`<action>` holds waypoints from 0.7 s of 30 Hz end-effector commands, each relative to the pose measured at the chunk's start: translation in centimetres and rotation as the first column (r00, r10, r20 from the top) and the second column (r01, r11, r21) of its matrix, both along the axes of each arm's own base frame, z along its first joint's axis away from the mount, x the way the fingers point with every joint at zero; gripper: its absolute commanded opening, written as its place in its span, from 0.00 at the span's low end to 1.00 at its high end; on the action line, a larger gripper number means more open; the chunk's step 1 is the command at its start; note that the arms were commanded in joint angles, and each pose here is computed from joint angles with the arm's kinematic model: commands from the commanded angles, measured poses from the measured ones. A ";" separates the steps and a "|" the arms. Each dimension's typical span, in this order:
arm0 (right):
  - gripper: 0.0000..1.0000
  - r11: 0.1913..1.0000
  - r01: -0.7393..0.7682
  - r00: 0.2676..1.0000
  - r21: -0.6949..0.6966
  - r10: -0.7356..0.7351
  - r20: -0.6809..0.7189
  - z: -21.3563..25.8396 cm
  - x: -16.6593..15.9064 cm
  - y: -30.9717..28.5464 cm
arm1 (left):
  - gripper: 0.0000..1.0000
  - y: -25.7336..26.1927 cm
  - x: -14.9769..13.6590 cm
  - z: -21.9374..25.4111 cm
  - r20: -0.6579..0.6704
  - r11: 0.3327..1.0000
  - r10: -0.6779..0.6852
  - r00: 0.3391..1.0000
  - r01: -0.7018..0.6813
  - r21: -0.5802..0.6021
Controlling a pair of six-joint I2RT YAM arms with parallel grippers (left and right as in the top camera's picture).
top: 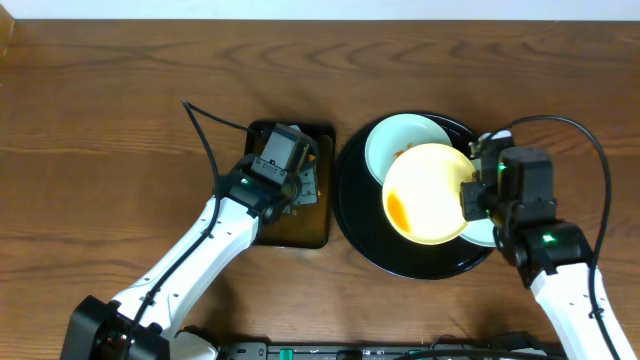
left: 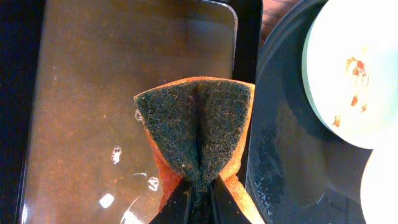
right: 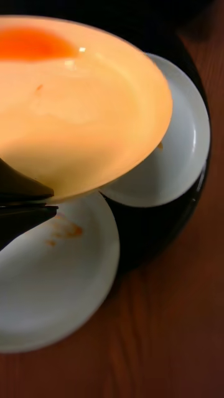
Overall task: Clean dirty plates on tray and stack at the side
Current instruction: 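Lift the yellow plate with the right gripper and carry it right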
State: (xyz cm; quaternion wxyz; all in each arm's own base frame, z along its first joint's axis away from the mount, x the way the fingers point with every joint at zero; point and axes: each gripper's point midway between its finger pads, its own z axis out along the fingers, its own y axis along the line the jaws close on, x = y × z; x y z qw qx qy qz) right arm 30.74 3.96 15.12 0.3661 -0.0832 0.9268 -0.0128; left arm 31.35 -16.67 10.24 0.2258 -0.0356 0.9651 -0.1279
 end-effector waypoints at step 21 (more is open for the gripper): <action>0.01 0.768 0.094 0.946 -0.633 0.128 0.297 8.1 -2.0 4.0 | 0.08 0.7 0.4 0.1 0.020 0.999 0.019 1.000 -0.019 0.034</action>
